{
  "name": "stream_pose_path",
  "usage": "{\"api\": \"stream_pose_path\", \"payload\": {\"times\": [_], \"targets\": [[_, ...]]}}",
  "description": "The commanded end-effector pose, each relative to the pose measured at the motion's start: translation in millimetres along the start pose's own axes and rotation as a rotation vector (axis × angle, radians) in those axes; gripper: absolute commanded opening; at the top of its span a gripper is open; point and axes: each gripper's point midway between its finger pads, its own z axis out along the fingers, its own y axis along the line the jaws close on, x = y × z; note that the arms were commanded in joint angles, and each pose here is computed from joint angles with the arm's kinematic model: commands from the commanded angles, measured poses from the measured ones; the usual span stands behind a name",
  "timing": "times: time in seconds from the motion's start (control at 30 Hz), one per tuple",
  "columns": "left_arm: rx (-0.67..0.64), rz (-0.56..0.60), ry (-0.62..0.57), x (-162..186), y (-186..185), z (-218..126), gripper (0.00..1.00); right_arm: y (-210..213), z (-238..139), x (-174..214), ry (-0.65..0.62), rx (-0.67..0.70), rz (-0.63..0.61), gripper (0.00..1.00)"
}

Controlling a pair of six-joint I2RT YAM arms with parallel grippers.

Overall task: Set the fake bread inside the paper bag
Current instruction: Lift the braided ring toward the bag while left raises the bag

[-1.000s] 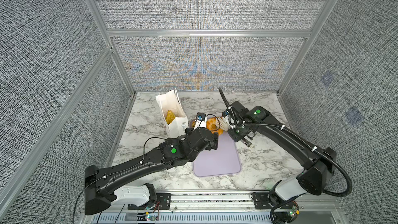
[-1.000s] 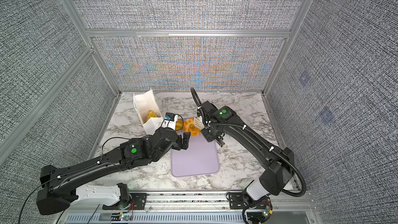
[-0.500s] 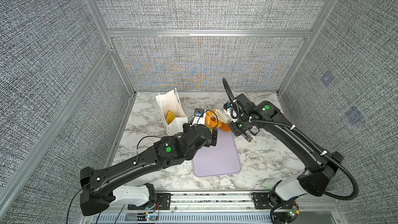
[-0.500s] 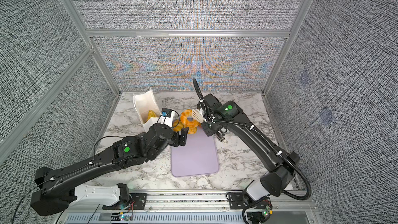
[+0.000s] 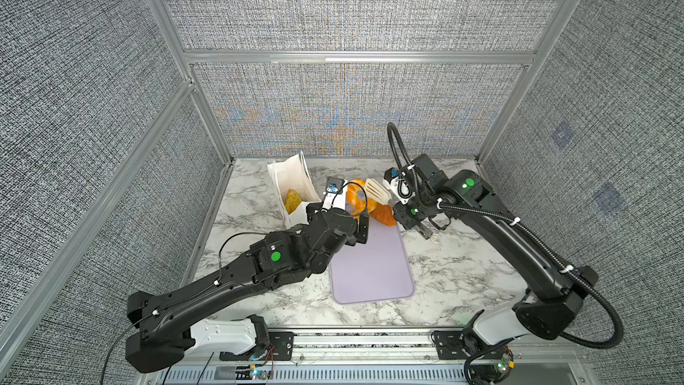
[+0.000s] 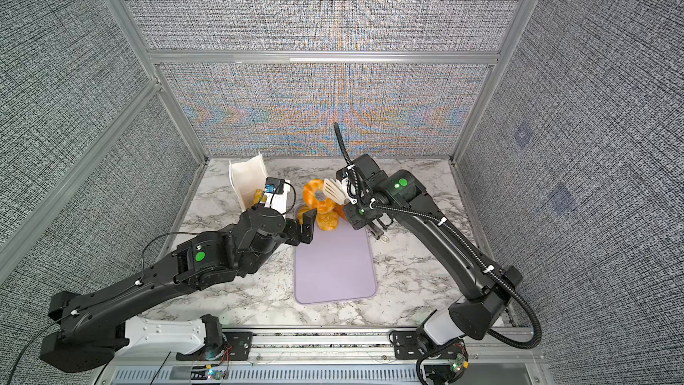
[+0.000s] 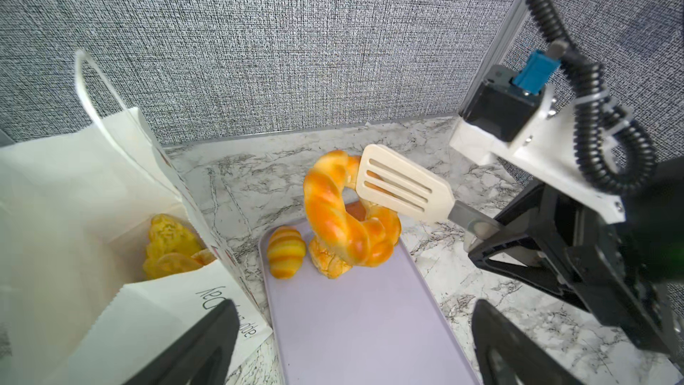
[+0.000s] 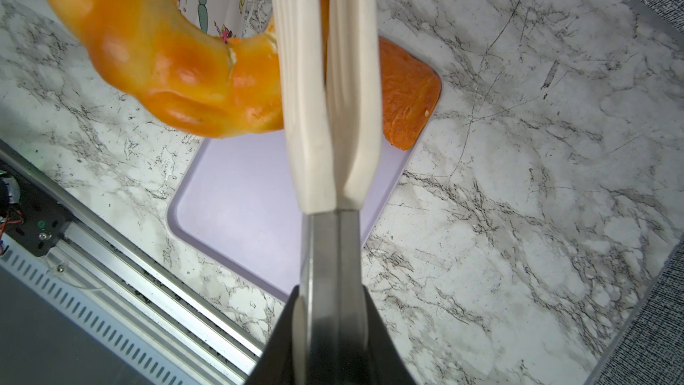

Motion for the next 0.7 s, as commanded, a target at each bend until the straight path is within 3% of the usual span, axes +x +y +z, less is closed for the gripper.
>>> {"api": "stream_pose_path", "payload": {"times": [0.0, 0.43, 0.67], "targets": [[-0.031, 0.020, -0.027, -8.0, 8.4, -5.5, 0.99, 3.8, -6.1, -13.6, -0.050, -0.018, 0.000, 0.22], [-0.132, -0.005, -0.113, -44.0, 39.8, -34.1, 0.99, 17.8, -27.6, -55.5, -0.160, -0.047, -0.019, 0.23], [-0.201, -0.077, -0.136, -53.3, 72.9, -46.5, 0.99, 35.6, -37.7, -81.9, -0.222, -0.076, -0.047, 0.23]]}}
